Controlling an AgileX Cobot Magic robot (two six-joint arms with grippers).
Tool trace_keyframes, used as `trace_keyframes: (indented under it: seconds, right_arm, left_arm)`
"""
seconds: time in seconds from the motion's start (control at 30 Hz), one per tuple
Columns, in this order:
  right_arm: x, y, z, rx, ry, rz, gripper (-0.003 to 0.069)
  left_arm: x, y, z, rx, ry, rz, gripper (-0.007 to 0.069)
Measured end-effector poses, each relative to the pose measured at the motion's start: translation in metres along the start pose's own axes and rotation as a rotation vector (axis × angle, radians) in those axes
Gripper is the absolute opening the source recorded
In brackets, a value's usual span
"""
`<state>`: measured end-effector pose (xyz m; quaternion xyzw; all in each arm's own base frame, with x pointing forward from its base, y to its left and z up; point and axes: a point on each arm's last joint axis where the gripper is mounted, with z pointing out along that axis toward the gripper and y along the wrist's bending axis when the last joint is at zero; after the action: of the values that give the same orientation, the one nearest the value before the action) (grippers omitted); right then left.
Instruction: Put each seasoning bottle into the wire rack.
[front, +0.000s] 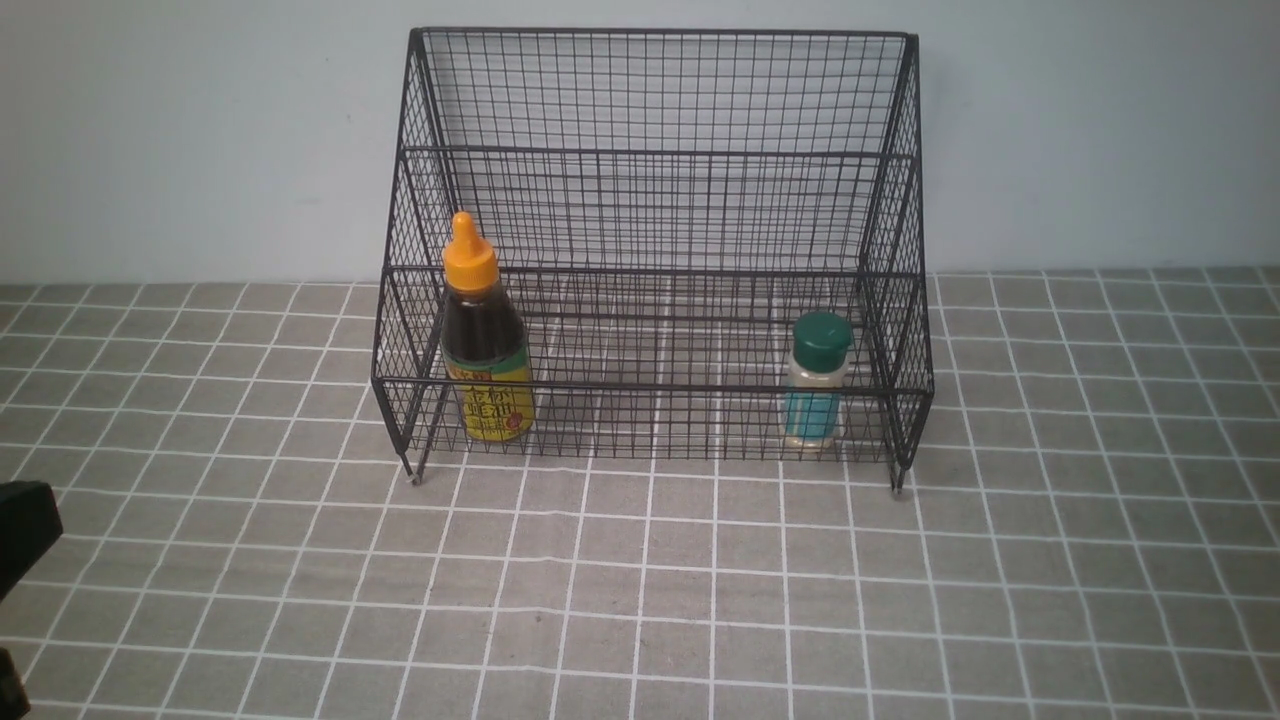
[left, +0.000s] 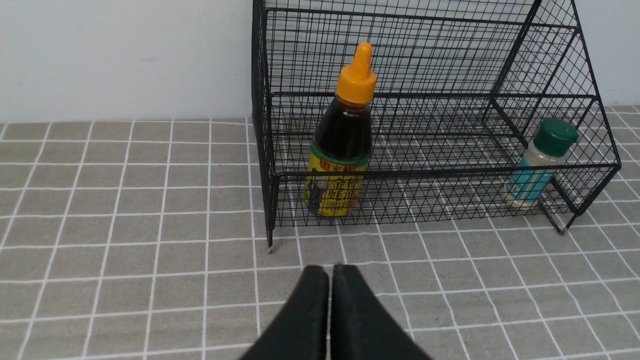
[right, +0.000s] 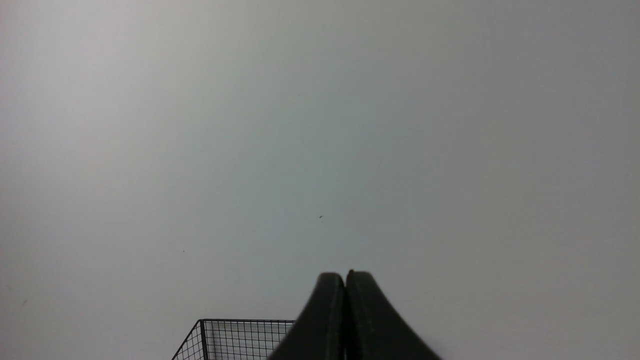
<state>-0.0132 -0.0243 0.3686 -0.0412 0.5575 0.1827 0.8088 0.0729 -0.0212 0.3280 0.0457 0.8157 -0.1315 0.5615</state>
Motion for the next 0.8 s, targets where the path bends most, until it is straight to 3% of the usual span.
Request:
trace_keyframes:
  seconds: [0.47, 0.8]
  right_arm:
    - [0.000, 0.000, 0.000, 0.000, 0.000, 0.000, -0.0012]
    - [0.000, 0.000, 0.000, 0.000, 0.000, 0.000, -0.0012]
  left_arm:
    - [0.012, 0.005, -0.007, -0.028, -0.061, 0.058, -0.0007]
    - [0.111, 0.029, 0.011, -0.180, -0.129, 0.131, -0.0007]
